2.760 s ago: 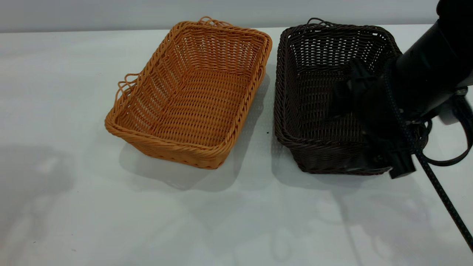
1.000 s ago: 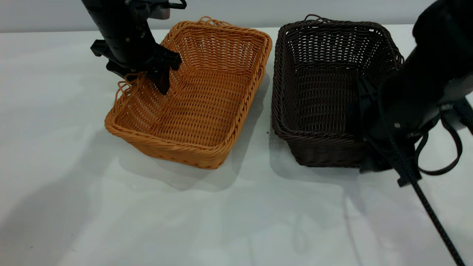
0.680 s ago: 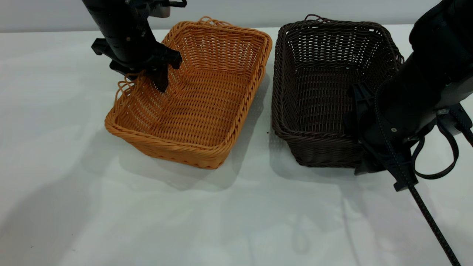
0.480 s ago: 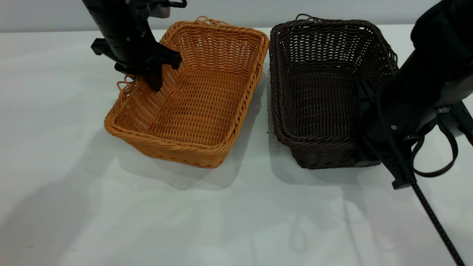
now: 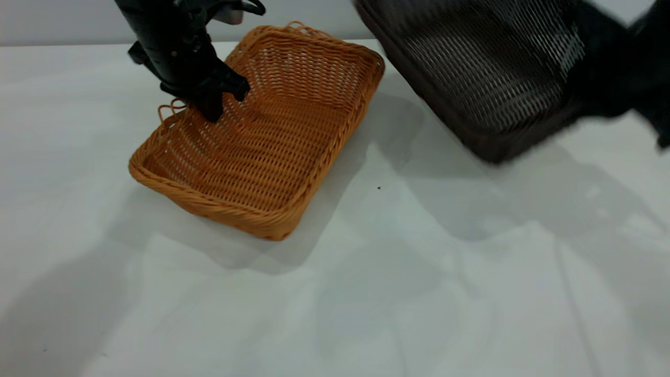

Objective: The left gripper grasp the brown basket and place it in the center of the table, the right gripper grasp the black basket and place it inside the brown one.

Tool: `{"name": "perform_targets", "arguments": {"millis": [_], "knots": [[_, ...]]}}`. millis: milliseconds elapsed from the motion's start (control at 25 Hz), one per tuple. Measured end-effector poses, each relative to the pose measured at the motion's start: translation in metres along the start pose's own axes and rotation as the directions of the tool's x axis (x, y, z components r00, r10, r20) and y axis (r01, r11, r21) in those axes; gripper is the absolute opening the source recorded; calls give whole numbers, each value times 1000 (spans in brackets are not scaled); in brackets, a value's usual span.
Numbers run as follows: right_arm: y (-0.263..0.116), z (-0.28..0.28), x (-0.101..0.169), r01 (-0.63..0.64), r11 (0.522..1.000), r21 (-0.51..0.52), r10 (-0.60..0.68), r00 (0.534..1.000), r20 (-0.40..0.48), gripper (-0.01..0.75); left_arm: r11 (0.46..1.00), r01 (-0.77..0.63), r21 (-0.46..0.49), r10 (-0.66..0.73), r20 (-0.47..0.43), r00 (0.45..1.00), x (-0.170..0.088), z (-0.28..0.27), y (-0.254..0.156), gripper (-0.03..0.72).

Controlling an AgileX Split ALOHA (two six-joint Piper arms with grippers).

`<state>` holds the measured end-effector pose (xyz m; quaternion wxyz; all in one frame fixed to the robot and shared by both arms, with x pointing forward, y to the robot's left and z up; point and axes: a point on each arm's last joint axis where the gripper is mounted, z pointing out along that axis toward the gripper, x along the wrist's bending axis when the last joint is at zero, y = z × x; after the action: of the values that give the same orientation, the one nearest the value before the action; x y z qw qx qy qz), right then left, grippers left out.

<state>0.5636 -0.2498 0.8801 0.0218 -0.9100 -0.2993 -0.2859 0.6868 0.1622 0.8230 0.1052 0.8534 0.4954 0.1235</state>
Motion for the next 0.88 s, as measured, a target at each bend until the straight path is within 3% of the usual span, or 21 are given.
{"name": "perform_targets", "arguments": {"millis": [160, 280, 400, 560, 880], "knots": [[27, -19, 11, 144, 975, 170, -118, 981, -155, 80, 952, -304, -39, 304, -6, 953, -15, -1, 7, 84], [54, -32, 15, 214, 957, 194, -177, 965, -193, 80, 829, -553, -87, 552, -33, 833, -39, -3, 15, 84], [73, -43, 20, 256, 946, 201, -215, 955, -206, 80, 672, -728, -137, 724, -82, 684, -69, -6, 24, 84], [82, -50, 29, 321, 925, 202, -279, 937, -209, 80, 547, -820, -166, 814, -122, 568, -98, -9, 29, 84], [97, -58, 42, 339, 929, 147, -302, 926, -228, 79, 456, -871, -183, 862, -152, 483, -123, -7, 30, 84]]}}
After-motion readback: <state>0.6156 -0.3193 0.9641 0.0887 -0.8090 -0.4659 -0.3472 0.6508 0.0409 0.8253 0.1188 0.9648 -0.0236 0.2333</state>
